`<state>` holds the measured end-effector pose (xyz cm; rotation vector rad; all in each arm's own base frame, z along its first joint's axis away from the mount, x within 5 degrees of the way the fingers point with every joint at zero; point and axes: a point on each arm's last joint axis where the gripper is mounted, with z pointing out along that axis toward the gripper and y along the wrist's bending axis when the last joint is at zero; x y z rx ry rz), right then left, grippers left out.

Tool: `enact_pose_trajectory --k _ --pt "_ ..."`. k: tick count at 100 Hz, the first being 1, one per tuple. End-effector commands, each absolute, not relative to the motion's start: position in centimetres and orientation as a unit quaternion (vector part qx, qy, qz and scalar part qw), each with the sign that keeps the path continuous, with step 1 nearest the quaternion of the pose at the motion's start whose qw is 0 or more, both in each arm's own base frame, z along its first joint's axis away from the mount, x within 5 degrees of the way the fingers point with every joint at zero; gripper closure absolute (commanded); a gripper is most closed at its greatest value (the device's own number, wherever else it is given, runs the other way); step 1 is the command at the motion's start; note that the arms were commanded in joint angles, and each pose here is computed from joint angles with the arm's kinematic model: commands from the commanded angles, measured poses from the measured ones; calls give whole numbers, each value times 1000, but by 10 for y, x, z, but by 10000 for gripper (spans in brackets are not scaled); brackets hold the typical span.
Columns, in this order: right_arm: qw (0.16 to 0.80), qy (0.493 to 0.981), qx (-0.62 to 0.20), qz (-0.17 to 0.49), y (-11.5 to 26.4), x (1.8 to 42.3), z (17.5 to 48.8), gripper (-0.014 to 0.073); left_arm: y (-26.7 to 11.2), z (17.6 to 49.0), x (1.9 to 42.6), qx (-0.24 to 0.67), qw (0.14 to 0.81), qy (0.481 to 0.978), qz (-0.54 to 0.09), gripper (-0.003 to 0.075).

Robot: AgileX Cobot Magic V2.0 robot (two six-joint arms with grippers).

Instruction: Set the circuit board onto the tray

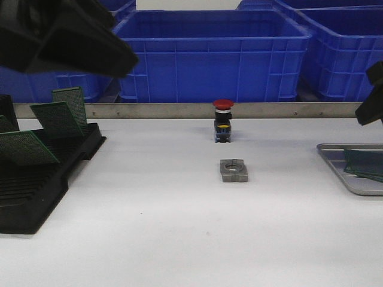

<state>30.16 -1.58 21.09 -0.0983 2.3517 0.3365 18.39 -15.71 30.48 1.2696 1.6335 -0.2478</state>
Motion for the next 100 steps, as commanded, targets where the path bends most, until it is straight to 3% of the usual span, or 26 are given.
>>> enact_pose_trajectory --k 1,15,34,50,67,100 --pt "410 898 -52 149 -11 294 241 412 -142 337 186 465 577 666 -84 323" --pt "436 879 -84 175 -2 277 269 667 -112 357 183 396 617 677 -64 457" --pt "504 845 -98 149 1 252 309 656 -63 372 177 294 655 696 -12 735" --pt "550 819 -106 128 6 228 332 656 -27 378 160 202 682 702 36 741" --pt "597 789 -116 87 13 200 342 656 -6 373 138 101 705 702 33 741" --pt "678 731 -74 19 10 125 321 656 -4 338 113 42 710 703 -5 741"
